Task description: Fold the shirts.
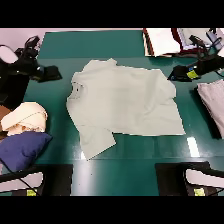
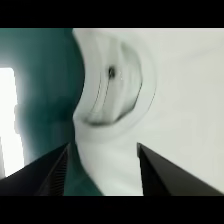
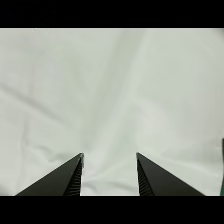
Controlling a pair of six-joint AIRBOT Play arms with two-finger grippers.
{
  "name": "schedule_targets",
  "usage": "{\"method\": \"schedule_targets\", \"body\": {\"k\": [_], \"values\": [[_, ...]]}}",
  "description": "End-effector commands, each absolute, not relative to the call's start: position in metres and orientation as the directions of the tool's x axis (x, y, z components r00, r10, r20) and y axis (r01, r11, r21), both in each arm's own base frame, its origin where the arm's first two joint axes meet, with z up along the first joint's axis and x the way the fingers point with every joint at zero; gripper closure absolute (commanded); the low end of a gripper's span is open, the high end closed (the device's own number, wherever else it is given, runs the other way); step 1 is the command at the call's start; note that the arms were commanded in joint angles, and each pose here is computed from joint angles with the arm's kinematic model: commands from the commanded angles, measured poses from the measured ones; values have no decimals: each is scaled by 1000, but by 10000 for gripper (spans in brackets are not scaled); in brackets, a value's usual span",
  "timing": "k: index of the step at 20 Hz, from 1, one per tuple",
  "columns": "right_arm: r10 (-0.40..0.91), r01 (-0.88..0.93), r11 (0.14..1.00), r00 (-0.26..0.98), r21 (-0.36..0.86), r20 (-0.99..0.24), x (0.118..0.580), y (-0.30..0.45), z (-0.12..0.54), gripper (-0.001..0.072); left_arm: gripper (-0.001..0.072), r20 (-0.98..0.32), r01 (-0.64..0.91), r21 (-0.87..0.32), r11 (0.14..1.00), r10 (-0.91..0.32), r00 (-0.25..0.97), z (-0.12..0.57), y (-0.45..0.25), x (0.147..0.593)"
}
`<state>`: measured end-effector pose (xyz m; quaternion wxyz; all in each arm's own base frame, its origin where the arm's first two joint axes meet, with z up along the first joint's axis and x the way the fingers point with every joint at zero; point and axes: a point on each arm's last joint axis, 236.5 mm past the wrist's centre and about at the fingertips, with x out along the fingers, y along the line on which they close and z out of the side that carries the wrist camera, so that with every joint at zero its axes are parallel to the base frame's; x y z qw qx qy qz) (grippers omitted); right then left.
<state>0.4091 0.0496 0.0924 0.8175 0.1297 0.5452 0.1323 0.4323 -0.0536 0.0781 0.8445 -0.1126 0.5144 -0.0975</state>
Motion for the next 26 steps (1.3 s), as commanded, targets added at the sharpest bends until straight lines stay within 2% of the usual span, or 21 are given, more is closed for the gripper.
{"method": "schedule_targets", "body": {"k": [1,4,8,12,16,17,18,19,23,26], "values": [[417,-90,905,387,417,-822,376,58,97,328,200,-895,-15,-326,945,-303,328,39,-49,367],[408,-80,907,415,414,-813,357,60,93,328,200,-856,-64,-476,877,-445,264,-3,-85,317],[399,-80,909,447,409,-801,342,61,95,328,201,-807,-121,-584,802,-558,194,-42,-115,280],[415,-97,901,477,423,-775,339,66,109,328,209,-817,-37,-562,826,-548,182,-62,-149,268],[411,-107,903,495,415,-766,336,66,117,328,210,-824,-47,-555,830,-541,167,-71,-165,266],[410,-109,904,498,413,-764,334,66,118,328,329,-824,-48,-555,831,-540,171,-70,-165,268],[404,-103,906,494,410,-770,332,63,118,328,610,-820,-35,-557,830,-543,183,-64,-166,273],[403,-89,907,471,412,-785,326,59,114,327,675,-813,-17,-562,827,-549,195,-56,-168,279],[294,118,928,356,355,-887,282,-2,63,328,683,-794,112,-533,839,-542,275,-3,-167,305],[253,338,881,253,331,-934,229,-46,3,323,683,-778,163,-523,837,-547,309,21,-169,315]]}}
